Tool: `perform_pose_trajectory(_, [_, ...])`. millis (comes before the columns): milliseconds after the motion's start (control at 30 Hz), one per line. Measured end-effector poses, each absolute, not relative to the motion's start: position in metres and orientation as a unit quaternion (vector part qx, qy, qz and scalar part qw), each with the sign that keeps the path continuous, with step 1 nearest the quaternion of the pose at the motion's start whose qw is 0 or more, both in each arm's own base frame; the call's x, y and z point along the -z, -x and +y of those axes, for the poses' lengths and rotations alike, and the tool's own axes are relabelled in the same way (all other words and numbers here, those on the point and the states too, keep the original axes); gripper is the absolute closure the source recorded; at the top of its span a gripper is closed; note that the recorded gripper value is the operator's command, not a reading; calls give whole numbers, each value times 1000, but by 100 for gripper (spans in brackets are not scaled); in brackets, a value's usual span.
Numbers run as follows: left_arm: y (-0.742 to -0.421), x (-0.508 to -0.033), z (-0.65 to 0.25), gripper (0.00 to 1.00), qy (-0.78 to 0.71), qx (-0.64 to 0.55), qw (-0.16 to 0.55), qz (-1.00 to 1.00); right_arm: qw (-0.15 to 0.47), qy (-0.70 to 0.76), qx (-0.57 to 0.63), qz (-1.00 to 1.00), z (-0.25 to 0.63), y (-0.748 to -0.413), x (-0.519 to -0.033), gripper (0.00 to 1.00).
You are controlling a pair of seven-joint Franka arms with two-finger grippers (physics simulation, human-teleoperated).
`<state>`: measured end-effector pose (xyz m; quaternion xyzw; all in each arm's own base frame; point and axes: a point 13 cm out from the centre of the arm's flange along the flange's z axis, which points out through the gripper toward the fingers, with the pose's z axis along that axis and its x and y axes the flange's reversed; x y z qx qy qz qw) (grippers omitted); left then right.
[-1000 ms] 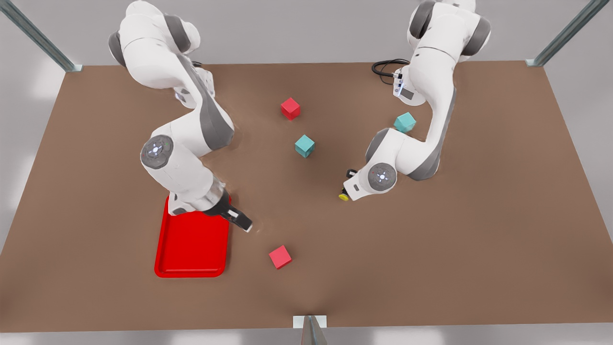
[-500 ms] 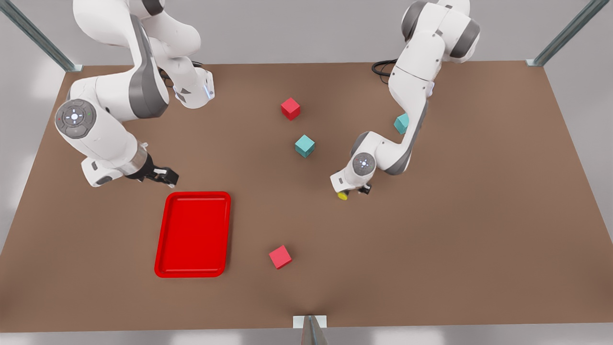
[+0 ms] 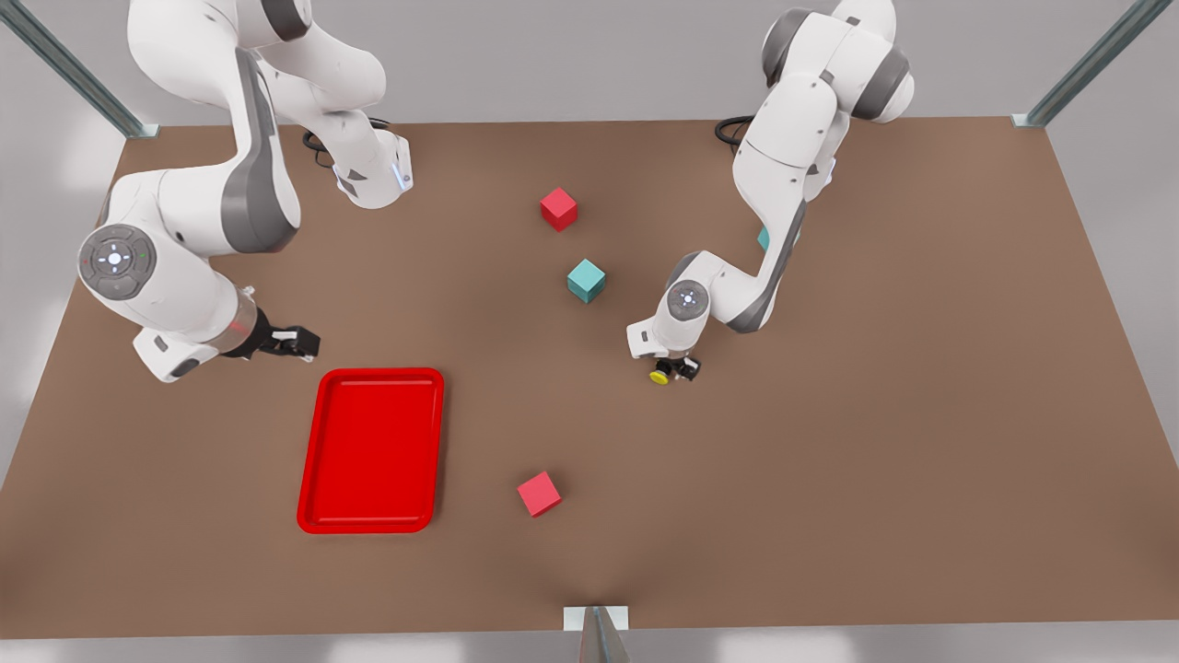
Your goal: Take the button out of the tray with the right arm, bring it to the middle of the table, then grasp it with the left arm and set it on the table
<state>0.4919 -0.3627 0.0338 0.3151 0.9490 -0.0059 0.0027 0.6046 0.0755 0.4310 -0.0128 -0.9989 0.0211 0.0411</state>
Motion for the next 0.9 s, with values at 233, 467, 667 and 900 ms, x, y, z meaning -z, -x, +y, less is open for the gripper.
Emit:
perform_pose_trajectory(233, [-494, -35, -362, 59, -324, 5, 8, 946, 42, -17, -22, -999, 79, -604, -431, 0])
perform_pose_trajectory(467, [-500, -38, -358, 67, -319, 1, 10, 948, 44, -40, -21, -998, 85, -603, -431, 0])
perform_pose_trajectory(667, [-504, -49, -355, 67, -310, -3, 4, 951, 58, -63, -23, -996, 99, -593, -428, 0])
perform_pose_trajectory(900, [-538, -87, -372, 67, -240, -9, 35, 970, 74, -70, -24, -995, 96, -586, -427, 0])
